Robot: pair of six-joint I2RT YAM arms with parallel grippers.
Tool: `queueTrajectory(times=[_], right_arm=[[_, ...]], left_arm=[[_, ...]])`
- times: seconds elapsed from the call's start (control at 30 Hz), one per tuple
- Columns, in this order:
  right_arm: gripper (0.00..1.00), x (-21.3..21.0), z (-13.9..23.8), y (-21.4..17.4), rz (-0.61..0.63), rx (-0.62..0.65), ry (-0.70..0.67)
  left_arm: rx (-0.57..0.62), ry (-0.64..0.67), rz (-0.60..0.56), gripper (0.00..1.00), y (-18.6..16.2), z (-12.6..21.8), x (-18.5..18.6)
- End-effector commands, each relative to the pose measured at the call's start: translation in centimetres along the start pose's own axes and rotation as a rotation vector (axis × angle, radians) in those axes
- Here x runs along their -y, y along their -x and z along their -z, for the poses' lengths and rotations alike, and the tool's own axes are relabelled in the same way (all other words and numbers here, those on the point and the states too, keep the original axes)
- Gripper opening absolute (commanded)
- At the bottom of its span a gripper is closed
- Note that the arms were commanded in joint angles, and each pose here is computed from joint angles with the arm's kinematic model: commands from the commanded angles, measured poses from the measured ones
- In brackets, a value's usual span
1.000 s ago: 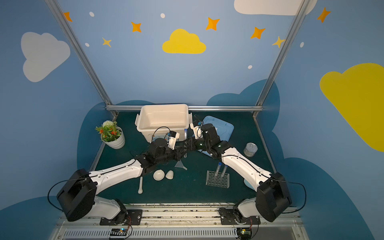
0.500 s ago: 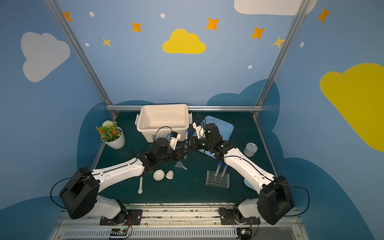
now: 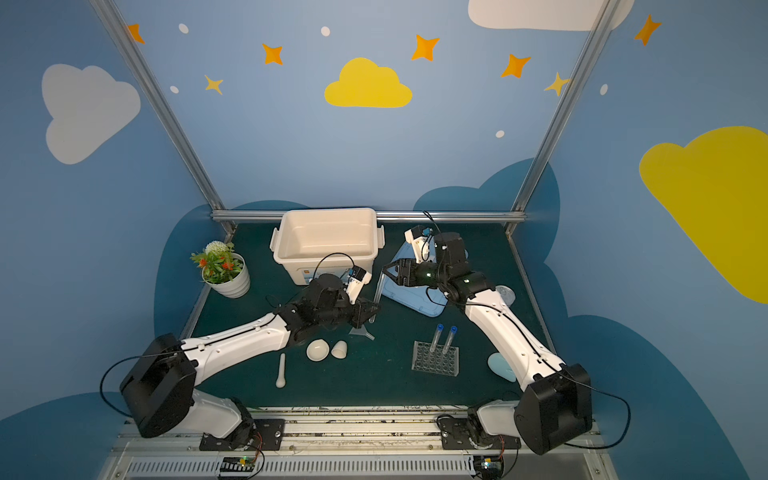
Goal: Organize the chemistry lab equipment
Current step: 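Carry the tube over the clear rack with the right gripper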
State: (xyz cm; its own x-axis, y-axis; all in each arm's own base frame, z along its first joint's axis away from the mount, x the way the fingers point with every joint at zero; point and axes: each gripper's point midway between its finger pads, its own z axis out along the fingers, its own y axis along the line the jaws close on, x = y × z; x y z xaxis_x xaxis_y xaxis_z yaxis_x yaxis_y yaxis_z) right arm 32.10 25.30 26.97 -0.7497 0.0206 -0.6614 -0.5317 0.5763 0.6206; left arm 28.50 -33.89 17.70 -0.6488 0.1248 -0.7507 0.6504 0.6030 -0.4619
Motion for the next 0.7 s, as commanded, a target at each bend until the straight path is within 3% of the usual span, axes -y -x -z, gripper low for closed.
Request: queueTrajectory(times=[0.0,0.37,0.67], right_arm=[[0.56,-1.1,-0.1,0.1,-0.005,-0.046,0.081],[0.36,-0.7,-0.7,-0.1,-0.047,-0.109,0.114],[0.38,-0.1,-0.8,-1.0,-0.051,-0.150,0.088]], left_arm=[[-0.034,-0.021,-0.047,0.04,-0.4,-0.2,0.5],[-0.052,-0.029,-0.059,0.05,-0.7,-0.4,0.6],[-0.046,-0.031,-0.067,0.05,-0.4,-0.5,0.7]])
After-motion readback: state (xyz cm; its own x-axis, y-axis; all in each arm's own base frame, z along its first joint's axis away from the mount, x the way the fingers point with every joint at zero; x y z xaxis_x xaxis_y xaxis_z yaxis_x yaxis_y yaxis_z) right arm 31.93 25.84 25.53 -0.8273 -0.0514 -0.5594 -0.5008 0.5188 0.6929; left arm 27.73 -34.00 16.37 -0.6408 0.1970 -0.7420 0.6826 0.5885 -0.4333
